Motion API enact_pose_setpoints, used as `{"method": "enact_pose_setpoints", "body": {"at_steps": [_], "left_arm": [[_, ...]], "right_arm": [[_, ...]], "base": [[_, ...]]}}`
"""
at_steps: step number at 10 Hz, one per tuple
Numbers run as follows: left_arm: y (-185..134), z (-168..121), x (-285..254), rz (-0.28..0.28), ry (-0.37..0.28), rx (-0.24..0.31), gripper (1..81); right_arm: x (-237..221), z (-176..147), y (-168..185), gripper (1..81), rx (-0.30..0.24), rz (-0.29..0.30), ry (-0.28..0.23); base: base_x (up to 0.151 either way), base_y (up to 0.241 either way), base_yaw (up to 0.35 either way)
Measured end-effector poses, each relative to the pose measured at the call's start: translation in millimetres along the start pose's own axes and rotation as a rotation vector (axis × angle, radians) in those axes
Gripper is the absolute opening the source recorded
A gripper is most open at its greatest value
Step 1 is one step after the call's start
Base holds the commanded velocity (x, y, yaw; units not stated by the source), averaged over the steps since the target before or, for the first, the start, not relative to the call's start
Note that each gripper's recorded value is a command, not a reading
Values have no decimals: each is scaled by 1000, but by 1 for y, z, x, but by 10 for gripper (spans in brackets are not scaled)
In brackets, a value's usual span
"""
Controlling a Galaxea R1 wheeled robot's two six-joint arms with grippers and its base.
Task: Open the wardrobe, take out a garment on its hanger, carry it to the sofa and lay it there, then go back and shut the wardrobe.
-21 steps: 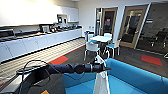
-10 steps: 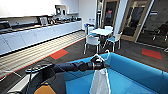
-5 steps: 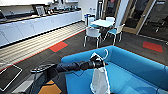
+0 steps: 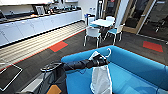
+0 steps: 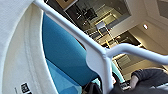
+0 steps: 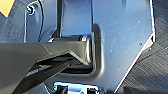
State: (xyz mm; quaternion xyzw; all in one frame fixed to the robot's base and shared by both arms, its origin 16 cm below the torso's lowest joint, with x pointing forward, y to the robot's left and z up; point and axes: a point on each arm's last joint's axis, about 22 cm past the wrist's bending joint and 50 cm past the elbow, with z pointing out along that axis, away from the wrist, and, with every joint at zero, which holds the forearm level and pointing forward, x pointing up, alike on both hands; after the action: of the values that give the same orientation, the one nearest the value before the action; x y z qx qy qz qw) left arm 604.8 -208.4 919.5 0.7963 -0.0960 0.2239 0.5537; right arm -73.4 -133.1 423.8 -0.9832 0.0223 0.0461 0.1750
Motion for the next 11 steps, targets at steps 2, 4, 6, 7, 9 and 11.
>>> {"method": "enact_pose_setpoints", "body": {"at_steps": [2, 4, 6, 7, 9, 11], "left_arm": [[14, 24, -8, 22, -17, 0, 10], [18, 25, -9, 30, -26, 1, 10], [39, 18, 6, 72, -38, -17, 10], [68, 19, 16, 101, -40, -51, 10], [118, 19, 36, 146, -35, -103, 10], [131, 14, 53, 134, -16, -113, 10]], "right_arm": [[0, 0, 0, 811, 0, 1, 0], [0, 0, 0, 811, 0, 1, 0], [0, 0, 0, 811, 0, 1, 0], [0, 0, 0, 811, 0, 1, -1], [0, 0, 0, 811, 0, 1, -1], [0, 0, 0, 811, 0, 0, -1]], "base": [[0, 0, 0], [0, 0, 0], [0, 0, 0], [0, 0, 0], [0, 0, 0], [0, 0, 0]]}}
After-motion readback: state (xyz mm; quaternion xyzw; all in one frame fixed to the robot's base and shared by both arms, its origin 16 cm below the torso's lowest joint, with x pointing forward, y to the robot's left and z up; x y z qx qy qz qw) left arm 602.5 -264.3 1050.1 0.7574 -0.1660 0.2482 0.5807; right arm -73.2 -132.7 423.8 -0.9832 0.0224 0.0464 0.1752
